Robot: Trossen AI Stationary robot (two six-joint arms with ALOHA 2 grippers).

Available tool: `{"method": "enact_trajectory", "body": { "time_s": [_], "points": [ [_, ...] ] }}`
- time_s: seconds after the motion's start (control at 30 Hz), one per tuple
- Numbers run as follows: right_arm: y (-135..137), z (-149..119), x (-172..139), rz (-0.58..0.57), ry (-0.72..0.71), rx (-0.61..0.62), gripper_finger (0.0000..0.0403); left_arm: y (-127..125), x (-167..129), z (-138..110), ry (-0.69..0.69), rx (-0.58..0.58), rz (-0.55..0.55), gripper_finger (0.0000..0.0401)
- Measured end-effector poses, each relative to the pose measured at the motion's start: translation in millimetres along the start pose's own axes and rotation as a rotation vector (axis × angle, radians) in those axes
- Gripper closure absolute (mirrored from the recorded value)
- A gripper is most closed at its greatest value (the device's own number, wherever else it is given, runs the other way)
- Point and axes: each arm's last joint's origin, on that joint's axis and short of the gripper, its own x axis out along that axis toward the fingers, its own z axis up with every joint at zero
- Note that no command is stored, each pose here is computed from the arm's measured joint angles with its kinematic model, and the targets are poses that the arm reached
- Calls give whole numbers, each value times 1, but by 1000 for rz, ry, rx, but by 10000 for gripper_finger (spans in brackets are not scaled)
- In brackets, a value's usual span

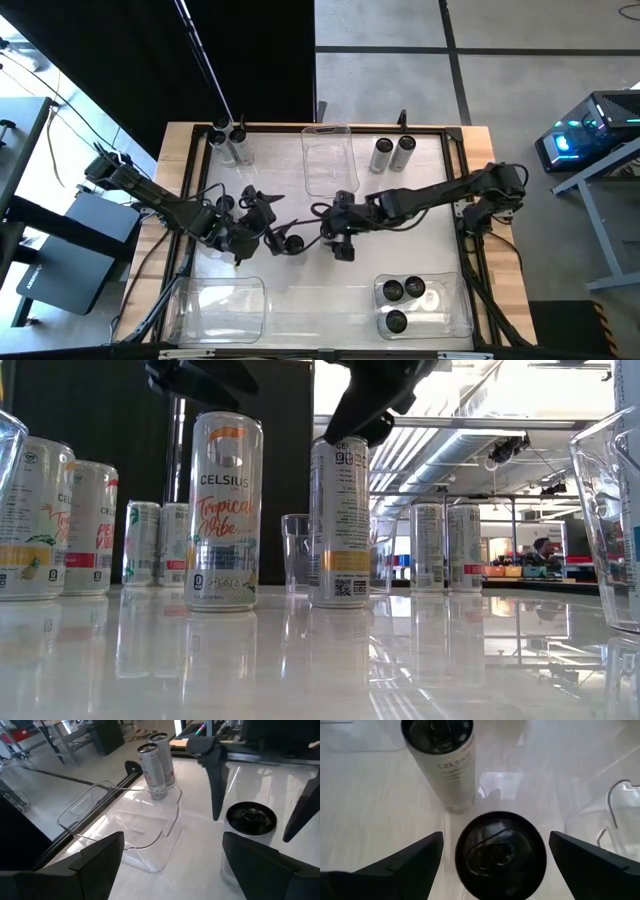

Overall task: Sort soda cans
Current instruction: Put the bottom right white yellow soda can into the top middle transparent bin

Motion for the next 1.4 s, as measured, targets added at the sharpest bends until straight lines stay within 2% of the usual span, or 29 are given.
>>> {"method": "enact_trajectory", "body": {
  "time_s": [0.3, 0.6, 0.77, 0.9, 1.03, 1.27, 1.4],
  "points": [
    [-9, 0, 4, 54, 13, -35, 51, 3, 4, 3, -4, -56, 16, 66],
    [-9, -9, 21, 55, 109, -61, 112, 4, 4, 3, -4, -64, 17, 66],
    [-6, -10, 23, 51, 115, -81, 158, 4, 4, 4, -18, -57, 39, 66],
    [-7, -10, 18, 49, 111, -87, 165, 3, 4, 5, -23, -69, 40, 66],
    [-10, 6, -6, -39, 54, -97, 165, 1, 1, 6, -35, -89, 33, 66],
    [-20, 53, -74, -109, -67, -110, 165, -1, -4, 4, -31, -62, 11, 66],
    [-41, 77, -115, -174, -132, -92, 165, 0, -5, 2, -33, -54, 45, 66]
  ]
}}
